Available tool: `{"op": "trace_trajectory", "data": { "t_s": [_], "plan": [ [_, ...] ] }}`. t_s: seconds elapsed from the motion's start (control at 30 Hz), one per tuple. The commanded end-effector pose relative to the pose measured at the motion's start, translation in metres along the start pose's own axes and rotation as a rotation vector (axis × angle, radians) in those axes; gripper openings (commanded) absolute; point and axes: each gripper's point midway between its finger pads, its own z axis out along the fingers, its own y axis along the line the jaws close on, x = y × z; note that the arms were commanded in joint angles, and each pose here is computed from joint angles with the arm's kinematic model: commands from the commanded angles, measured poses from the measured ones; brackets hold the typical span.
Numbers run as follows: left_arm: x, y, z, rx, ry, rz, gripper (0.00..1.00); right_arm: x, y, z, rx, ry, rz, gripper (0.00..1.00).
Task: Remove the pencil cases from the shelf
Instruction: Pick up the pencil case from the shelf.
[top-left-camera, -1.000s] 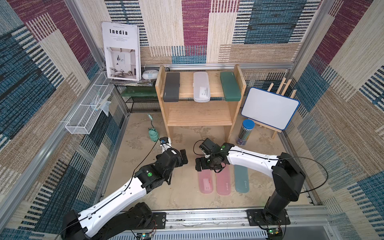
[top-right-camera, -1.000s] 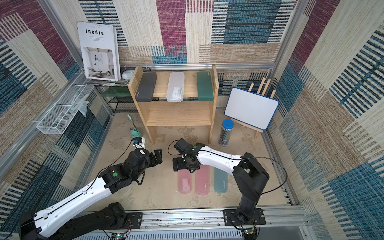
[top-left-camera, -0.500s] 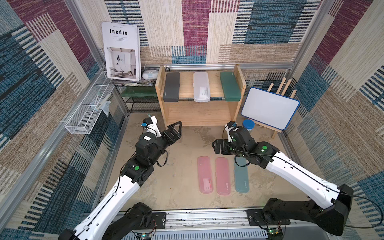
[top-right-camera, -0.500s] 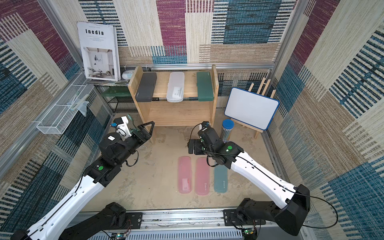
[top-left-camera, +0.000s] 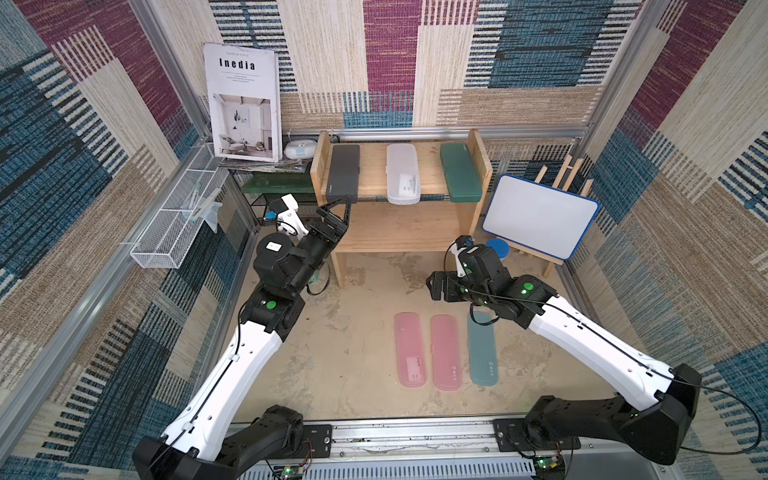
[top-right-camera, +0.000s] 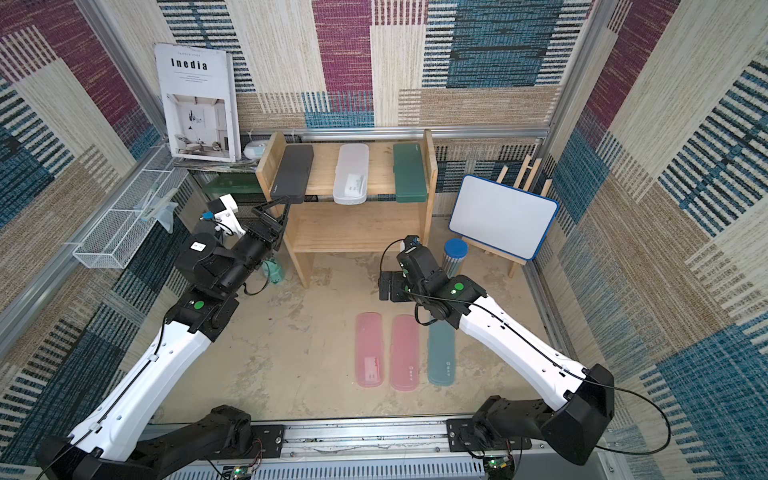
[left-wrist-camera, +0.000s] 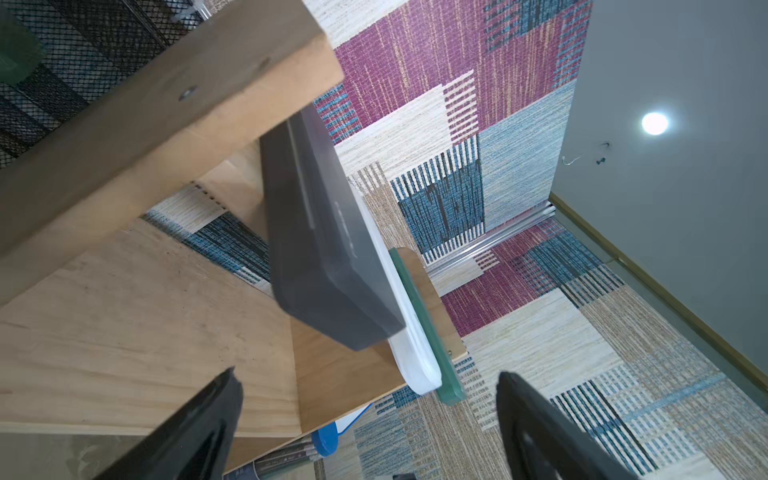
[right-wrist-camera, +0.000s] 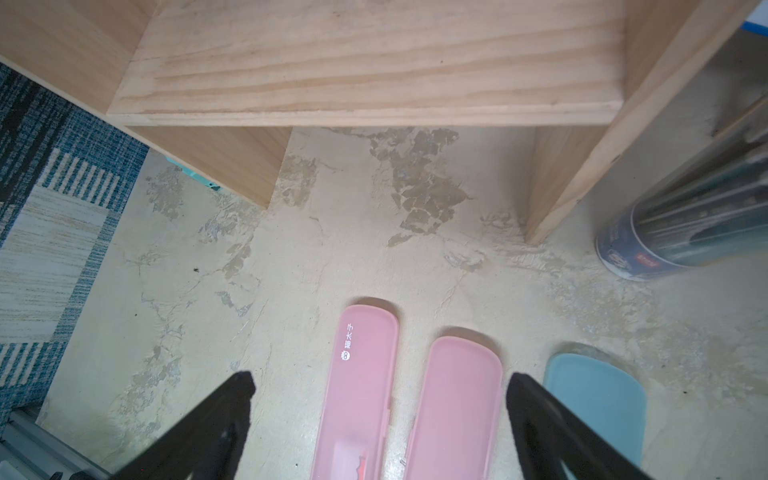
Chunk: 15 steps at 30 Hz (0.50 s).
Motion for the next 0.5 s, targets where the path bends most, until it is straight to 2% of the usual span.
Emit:
{"op": "trace_trajectory", "data": {
  "t_s": [0.0, 0.2, 0.47],
  "plan": [
    [-0.013, -0.011, 0.002, 0.050, -0.044, -0.001, 0.99, -0.006, 0.001, -0.003, -0.010, -0.017, -0.013, 0.99],
    [-0.026, -0.011, 0.012, 0.041, -0.069, 0.027, 0.96, -0.007, -0.001, 0.002, -0.012, -0.011, -0.013, 0.99],
    [-0.029, 0.000, 0.024, 0.025, -0.072, -0.004, 0.84, -0.009, -0.002, 0.006, -0.015, -0.008, -0.015, 0.99]
  ]
}}
